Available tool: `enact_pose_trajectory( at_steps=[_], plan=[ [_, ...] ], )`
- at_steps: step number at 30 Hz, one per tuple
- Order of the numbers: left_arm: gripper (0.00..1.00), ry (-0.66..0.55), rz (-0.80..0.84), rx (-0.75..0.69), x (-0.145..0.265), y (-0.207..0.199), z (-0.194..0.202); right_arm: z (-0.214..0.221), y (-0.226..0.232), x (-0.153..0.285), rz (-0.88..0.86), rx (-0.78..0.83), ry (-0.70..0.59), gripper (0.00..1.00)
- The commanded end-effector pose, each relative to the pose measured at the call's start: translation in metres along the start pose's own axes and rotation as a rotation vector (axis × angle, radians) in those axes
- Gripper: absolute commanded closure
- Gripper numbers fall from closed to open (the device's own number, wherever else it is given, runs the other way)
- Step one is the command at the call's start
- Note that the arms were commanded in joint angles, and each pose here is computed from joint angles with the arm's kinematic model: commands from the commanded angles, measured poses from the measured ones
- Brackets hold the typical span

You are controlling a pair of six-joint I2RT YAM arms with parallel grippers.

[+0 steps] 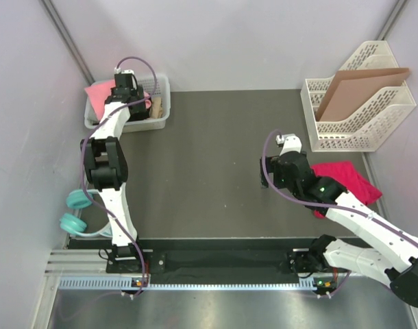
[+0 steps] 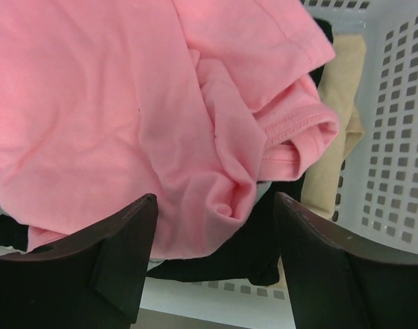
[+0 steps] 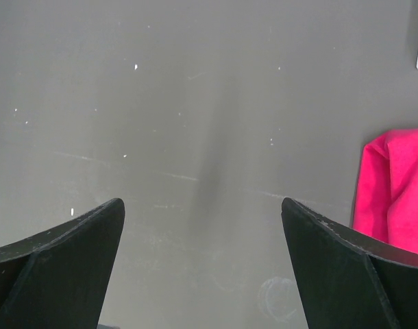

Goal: Fold and stack the t-shirts
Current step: Grab the tshirt from the pile

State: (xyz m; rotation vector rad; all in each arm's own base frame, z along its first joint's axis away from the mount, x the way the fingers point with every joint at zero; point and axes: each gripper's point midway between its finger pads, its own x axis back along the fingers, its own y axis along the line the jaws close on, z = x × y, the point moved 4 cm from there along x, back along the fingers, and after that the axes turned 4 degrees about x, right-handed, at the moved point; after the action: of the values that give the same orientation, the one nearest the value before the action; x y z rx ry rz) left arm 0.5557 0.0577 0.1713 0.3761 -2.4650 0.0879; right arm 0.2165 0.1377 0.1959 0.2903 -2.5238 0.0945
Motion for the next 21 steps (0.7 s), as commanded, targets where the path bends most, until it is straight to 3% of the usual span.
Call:
enact_pose_trajectory(
  at_steps=[1, 4, 5, 10, 16, 19, 21],
  plan=[
    [0.30, -0.101, -0.001, 0.005, 0.014, 0.003, -0.028, -0.010, 0.004, 0.004, -0.011, -0.020, -0.037, 0.04],
    [0.37, -0.105, 0.001, 0.003, 0.012, 0.003, -0.029, -0.010, 0.003, 0.007, -0.012, -0.028, -0.044, 0.06],
    [0.45, -0.106, 0.001, 0.003, 0.011, 0.003, -0.029, -0.010, 0.003, 0.008, -0.012, -0.031, -0.044, 0.07],
    [0.64, -0.122, 0.009, 0.004, 0.014, 0.002, -0.035, -0.003, 0.004, 0.009, -0.028, -0.038, -0.036, 0.16],
    [1.00, -0.121, 0.039, -0.016, 0.022, 0.001, -0.036, -0.004, 0.003, 0.012, -0.032, -0.041, -0.040, 0.25],
    [1.00, -0.171, 0.088, -0.035, 0.051, -0.003, -0.055, -0.003, 0.002, 0.012, -0.030, -0.036, -0.036, 0.27],
    [1.00, -0.218, 0.164, -0.033, 0.079, -0.009, -0.071, -0.001, 0.002, 0.011, -0.026, -0.031, -0.030, 0.23]
  ],
)
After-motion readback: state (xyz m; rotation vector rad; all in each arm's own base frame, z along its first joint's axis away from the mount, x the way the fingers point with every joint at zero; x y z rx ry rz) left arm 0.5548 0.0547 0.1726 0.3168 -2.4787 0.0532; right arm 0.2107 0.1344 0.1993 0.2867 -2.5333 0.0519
